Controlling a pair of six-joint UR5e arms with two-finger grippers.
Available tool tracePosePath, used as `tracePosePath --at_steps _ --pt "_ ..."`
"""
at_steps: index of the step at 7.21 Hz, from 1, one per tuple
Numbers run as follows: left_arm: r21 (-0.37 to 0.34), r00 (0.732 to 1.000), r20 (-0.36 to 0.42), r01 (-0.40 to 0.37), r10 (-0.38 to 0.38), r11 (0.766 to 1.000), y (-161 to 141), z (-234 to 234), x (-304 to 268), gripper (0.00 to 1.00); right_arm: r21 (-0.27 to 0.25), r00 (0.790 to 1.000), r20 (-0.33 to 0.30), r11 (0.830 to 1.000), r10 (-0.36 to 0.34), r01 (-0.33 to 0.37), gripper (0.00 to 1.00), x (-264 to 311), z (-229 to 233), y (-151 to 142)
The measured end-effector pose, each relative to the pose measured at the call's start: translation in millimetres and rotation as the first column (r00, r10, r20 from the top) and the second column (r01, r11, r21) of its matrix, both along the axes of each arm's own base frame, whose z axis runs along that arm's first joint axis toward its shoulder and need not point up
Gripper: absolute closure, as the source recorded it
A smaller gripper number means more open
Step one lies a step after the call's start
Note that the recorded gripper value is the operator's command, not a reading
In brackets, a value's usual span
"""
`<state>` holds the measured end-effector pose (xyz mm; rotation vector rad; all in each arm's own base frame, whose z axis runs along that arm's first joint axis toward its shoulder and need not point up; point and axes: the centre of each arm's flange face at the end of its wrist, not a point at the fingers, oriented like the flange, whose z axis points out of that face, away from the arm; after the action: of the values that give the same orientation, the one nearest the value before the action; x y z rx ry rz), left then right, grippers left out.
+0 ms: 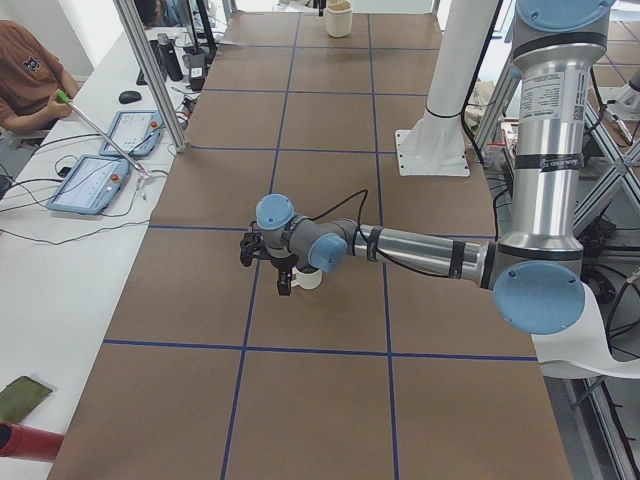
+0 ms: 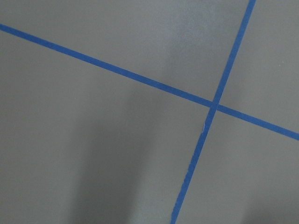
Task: Left arm hands cup to right arm to dump lemon
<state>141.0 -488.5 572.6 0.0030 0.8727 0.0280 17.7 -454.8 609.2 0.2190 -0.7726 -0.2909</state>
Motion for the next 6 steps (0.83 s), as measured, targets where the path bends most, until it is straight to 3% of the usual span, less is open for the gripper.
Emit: tracePosePath --at_steps 3,6 --pt "0.055 0.999 -0.006 -0.046 0.046 0.997 28.9 -21.1 16.0 0.01 -0.003 1.000 -0.001 1.000 0.000 0.000 0.00 -0.3 1.4 -1.0" --pt "0.014 0.999 0.036 -0.038 0.038 0.999 49.5 -1.2 10.9 0.00 -0.025 1.000 -0.003 1.000 0.000 0.000 0.00 -1.5 13.1 -7.1"
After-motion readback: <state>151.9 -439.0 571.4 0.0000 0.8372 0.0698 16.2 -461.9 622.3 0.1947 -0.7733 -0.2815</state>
